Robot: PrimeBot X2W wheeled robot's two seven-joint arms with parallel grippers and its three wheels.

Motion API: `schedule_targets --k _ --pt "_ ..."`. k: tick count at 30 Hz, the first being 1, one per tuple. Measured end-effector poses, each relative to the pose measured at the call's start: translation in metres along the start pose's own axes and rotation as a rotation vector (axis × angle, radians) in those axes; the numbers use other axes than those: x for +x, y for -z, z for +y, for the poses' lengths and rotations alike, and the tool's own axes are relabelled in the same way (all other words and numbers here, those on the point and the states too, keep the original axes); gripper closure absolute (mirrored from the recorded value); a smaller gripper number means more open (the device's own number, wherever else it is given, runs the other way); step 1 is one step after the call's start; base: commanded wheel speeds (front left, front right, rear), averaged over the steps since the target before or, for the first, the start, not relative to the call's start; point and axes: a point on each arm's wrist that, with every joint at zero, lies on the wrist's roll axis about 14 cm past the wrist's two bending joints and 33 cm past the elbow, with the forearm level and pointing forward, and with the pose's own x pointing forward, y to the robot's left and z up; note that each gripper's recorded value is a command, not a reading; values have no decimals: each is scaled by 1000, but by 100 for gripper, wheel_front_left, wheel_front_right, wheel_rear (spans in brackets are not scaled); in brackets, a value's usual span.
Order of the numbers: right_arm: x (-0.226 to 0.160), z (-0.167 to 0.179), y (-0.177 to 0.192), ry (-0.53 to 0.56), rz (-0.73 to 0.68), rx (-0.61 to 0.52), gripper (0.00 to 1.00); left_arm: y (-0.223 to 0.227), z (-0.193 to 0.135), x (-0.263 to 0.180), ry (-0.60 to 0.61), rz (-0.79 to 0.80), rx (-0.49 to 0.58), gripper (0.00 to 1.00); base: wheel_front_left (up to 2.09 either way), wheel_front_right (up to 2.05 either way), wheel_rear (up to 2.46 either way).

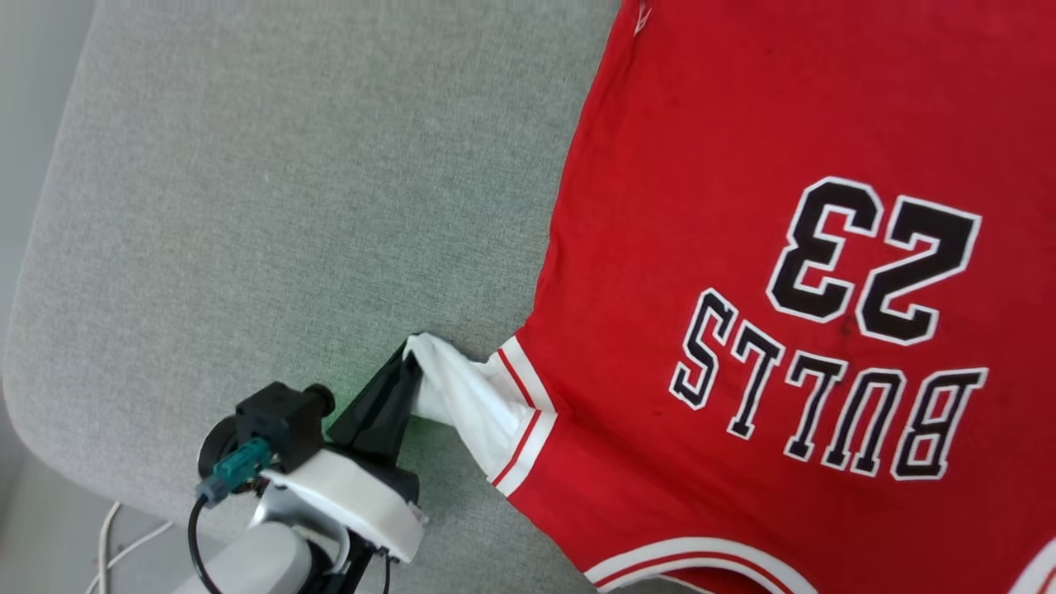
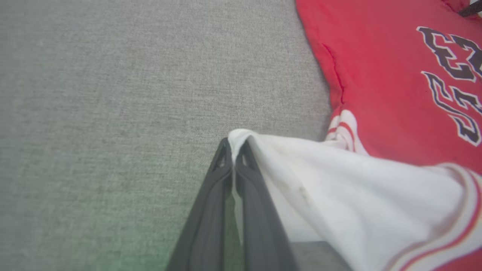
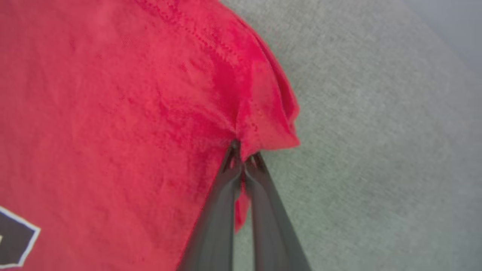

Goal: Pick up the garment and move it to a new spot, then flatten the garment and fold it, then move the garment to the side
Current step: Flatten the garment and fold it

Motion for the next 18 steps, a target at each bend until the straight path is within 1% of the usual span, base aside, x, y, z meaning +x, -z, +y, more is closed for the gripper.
schedule_targets --k 4,5,7,9,13,18 --pt "-28 2 -4 -4 -79 14 100 -5 1 -12 -6 -20 -5 100 0 0 0" --pt "-38 1 -6 8 -105 3 100 -7 1 -15 -5 -27 -5 100 0 0 0" --pt "-56 -4 2 39 -113 -25 100 -10 0 -22 -3 -38 -11 100 0 0 0" --pt "-72 -7 20 61 -103 -45 100 -12 1 -29 -3 -45 -15 100 0 0 0" --pt "-107 -14 54 77 -111 -34 100 -14 -2 -42 4 -57 -23 100 0 0 0" --pt "-143 -21 119 104 -69 -1 100 -21 -5 -55 23 -85 -16 100 0 0 0"
